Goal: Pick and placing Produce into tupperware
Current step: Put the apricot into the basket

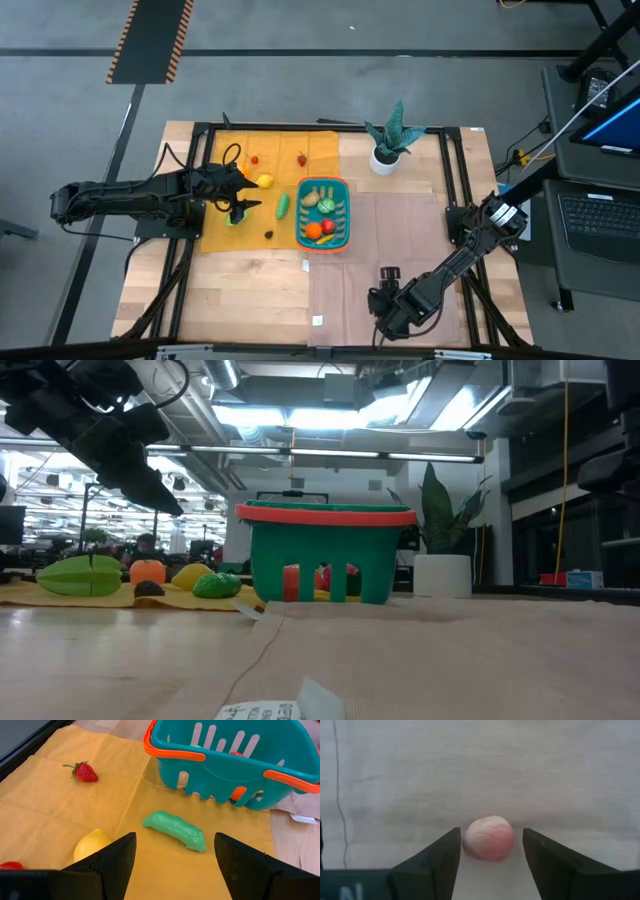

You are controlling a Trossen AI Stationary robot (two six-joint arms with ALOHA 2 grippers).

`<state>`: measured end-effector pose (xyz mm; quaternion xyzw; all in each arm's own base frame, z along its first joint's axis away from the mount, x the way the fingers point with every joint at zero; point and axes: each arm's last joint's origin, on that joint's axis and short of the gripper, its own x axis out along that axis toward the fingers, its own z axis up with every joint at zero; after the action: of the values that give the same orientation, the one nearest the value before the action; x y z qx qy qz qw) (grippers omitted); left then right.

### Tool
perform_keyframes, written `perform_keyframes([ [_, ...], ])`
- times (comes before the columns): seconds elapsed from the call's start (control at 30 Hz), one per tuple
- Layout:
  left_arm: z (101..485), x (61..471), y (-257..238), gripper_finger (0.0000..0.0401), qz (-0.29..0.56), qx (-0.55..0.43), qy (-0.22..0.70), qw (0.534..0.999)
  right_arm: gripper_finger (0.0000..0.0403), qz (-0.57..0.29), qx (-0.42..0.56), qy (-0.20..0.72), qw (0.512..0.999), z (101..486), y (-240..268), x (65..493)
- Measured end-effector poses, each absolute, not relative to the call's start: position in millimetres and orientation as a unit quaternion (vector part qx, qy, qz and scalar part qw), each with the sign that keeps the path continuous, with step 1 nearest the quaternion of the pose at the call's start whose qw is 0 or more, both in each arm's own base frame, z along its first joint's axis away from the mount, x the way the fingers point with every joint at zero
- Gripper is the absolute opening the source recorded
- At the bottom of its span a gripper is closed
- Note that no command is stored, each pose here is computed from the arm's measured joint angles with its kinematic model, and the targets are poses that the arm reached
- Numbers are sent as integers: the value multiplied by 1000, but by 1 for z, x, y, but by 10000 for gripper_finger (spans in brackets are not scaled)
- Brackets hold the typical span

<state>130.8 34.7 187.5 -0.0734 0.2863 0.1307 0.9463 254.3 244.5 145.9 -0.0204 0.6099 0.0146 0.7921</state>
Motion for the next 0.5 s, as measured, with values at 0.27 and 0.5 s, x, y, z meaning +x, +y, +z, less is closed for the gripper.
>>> perform_keyframes([
  [0.27, 187, 131, 35, 261, 131, -73, 286, 946, 199, 14, -20, 610, 792, 146, 244, 255],
  [0.5, 187, 131, 35, 261, 131, -73, 286, 946, 139, 13, -21, 611, 791, 146, 244, 255],
])
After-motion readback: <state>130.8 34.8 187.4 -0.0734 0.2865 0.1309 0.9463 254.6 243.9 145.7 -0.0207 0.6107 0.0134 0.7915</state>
